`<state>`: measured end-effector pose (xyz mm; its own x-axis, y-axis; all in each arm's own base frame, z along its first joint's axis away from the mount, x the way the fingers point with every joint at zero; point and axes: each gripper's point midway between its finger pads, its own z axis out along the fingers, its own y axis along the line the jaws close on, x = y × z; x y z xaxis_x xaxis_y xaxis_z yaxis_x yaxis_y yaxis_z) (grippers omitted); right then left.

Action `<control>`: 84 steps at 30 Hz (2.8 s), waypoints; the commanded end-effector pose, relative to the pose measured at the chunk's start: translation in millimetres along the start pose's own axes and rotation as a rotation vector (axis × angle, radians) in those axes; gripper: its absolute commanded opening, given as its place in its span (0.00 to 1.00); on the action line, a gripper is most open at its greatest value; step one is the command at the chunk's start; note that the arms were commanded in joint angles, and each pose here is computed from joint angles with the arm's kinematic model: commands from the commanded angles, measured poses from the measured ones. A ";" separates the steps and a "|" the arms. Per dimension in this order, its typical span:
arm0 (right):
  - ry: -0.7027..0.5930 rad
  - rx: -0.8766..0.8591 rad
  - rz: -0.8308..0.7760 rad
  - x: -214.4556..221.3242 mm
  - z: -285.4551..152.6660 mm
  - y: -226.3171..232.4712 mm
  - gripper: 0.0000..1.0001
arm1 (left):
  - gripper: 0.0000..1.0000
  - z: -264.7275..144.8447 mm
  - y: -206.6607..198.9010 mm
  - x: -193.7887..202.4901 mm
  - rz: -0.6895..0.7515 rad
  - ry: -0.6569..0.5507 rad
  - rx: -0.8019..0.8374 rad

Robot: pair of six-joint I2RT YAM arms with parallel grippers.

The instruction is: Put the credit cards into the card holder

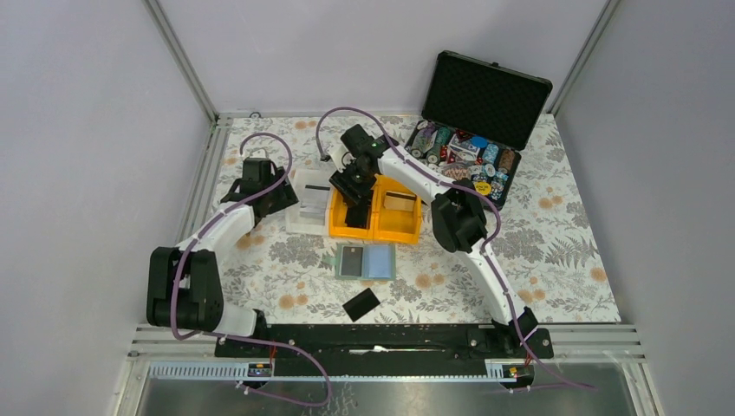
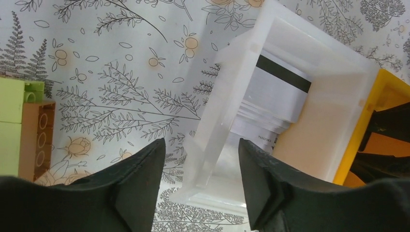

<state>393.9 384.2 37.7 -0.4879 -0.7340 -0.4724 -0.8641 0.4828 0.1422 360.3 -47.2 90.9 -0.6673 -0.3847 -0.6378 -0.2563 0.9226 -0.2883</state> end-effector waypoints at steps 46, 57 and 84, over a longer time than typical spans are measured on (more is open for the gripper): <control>-0.158 0.185 -0.013 -29.2 -22.6 7.4 0.53 | 0.00 23.9 -1.0 -13.6 0.126 -0.015 -0.055; -0.223 0.246 -0.198 -28.4 -42.9 1.1 0.67 | 0.00 25.5 0.0 -16.5 0.150 0.002 -0.072; -0.083 0.270 -0.309 -24.5 12.6 -38.5 0.70 | 0.00 33.6 -8.7 -18.3 0.214 0.033 -0.032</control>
<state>429.3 398.5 33.5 -0.1907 -0.8101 -0.5544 -0.9015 0.3680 -0.2277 386.7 -50.9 75.2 -0.7487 -0.1791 -0.6383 -0.1263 0.9837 -0.1278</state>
